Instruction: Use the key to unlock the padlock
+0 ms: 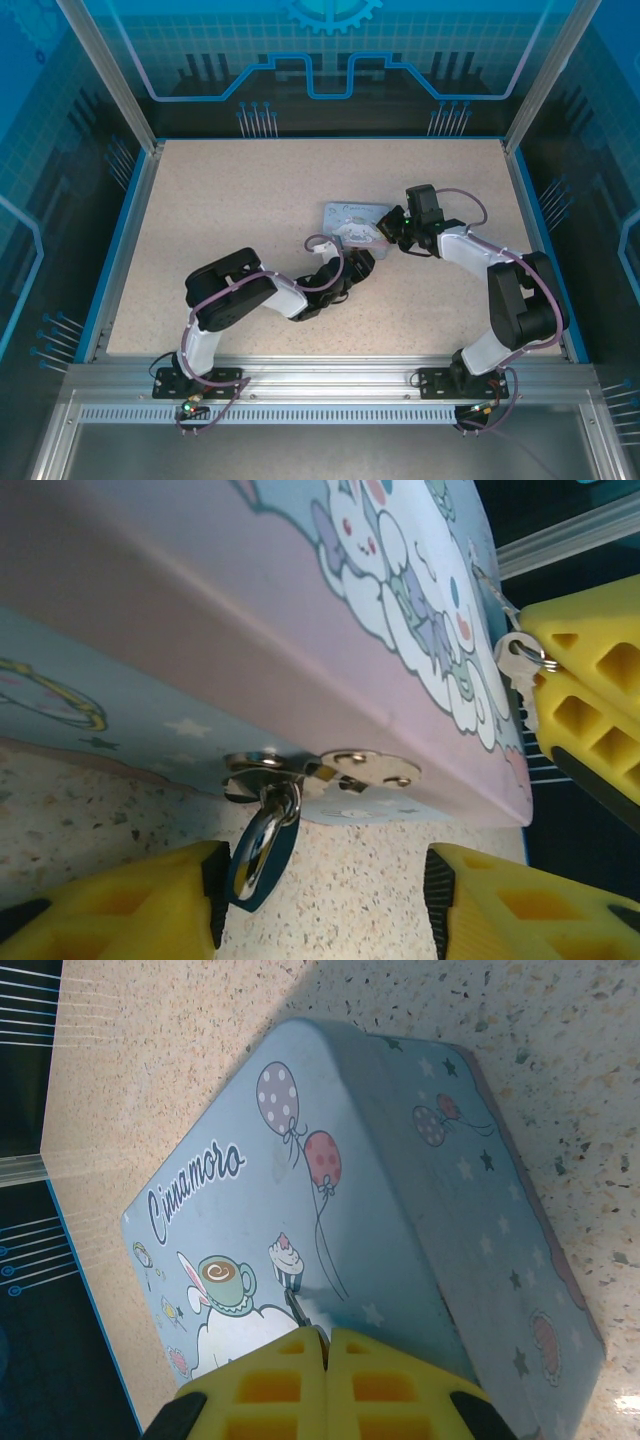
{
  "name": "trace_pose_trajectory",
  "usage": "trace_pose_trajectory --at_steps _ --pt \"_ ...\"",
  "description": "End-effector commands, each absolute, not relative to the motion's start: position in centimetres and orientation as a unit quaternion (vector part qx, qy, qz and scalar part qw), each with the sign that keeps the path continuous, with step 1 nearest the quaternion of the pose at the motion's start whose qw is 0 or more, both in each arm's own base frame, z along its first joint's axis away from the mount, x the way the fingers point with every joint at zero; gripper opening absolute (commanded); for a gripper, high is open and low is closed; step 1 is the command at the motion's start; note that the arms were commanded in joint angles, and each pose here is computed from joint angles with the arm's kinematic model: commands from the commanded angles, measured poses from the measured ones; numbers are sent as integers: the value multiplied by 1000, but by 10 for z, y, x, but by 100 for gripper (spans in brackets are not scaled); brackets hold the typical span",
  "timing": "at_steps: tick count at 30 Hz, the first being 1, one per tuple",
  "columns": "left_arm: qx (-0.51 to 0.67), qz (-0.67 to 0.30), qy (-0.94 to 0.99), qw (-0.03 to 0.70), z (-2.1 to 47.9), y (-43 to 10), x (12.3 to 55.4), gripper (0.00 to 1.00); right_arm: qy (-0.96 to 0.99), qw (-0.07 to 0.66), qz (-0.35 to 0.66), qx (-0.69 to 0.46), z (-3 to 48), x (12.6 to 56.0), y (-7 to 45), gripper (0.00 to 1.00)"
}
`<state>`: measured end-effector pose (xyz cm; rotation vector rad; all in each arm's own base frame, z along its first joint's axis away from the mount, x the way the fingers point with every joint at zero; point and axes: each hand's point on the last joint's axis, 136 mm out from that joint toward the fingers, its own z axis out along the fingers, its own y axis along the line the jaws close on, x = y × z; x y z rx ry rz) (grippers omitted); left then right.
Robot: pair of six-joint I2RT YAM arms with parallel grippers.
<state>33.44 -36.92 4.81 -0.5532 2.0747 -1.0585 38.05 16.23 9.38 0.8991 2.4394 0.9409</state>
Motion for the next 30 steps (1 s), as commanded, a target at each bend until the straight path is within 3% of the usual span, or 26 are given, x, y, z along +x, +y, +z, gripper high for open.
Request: trace_pose_trajectory --at_steps 1,30 --pt "-226 -357 833 359 28 -362 329 53 878 153 313 328 71 368 160 0" --pt "-240 -333 837 363 14 -365 338 35 878 140 310 337 58 361 151 0"
